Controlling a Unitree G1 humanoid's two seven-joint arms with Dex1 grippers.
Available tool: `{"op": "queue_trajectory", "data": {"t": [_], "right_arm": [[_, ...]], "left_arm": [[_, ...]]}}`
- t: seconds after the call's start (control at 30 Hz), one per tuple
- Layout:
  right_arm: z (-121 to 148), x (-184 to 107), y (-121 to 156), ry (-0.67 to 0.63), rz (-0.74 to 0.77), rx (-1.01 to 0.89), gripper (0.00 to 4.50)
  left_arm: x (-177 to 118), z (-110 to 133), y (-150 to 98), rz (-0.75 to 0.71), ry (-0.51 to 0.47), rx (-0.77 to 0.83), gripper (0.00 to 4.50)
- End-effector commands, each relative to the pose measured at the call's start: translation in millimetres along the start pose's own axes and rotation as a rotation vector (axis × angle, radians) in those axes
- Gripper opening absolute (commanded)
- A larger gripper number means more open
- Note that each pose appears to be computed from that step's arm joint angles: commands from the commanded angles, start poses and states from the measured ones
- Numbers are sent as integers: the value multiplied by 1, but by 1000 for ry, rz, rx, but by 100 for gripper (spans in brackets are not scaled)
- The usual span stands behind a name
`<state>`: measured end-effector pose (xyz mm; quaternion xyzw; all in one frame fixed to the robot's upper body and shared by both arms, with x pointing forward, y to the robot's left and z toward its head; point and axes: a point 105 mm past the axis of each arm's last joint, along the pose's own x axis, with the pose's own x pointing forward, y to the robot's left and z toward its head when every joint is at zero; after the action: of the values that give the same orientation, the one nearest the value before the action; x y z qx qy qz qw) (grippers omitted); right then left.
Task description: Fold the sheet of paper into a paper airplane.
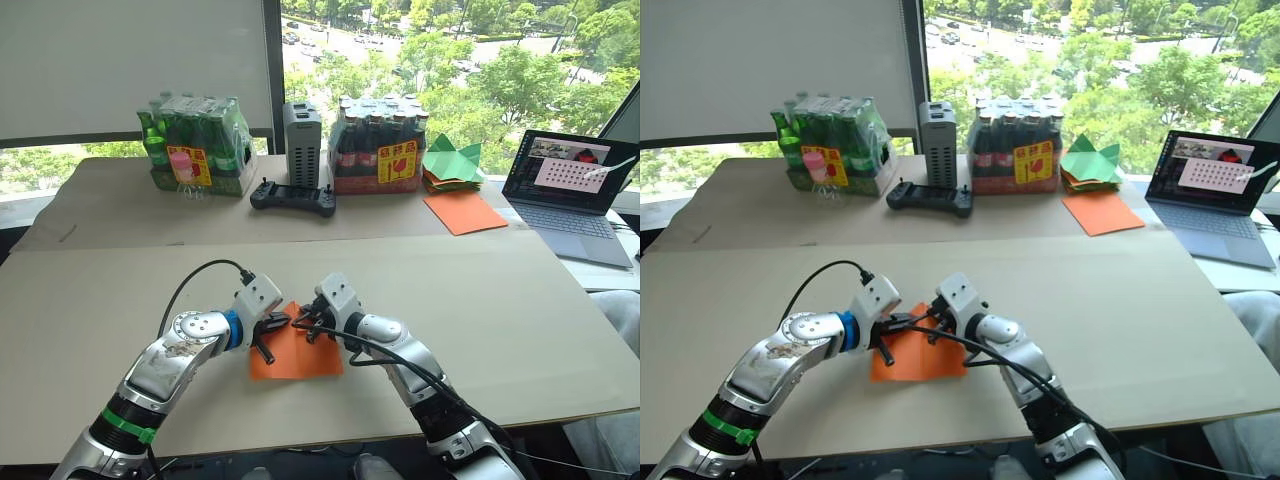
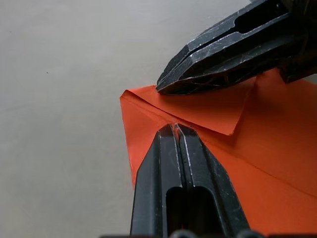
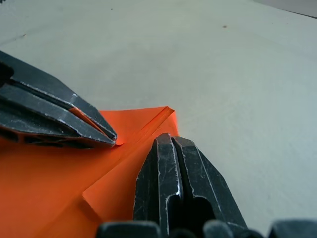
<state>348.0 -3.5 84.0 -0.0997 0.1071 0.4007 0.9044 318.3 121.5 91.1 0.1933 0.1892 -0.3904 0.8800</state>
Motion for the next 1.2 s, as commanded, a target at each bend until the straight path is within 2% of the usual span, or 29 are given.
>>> {"op": "queue_trajectory", "data": {"t": [0.03,0.23,0.37,0.5,0.9,1.2], "right_arm": [[-6,-1,-7,-11,-34,58,0],[11,0,-7,-108,-32,104,0],[33,-1,-5,-226,-11,161,0],[40,-1,-3,-272,16,207,0],[27,12,13,-225,76,222,0],[24,18,15,-216,93,219,0]], "left_arm": [[-2,-10,2,12,28,56,4],[1,-19,2,13,51,97,4],[3,-22,1,12,52,93,4],[4,-24,0,13,54,88,4],[5,-27,2,21,58,77,4],[3,-29,3,30,60,69,4]]}}
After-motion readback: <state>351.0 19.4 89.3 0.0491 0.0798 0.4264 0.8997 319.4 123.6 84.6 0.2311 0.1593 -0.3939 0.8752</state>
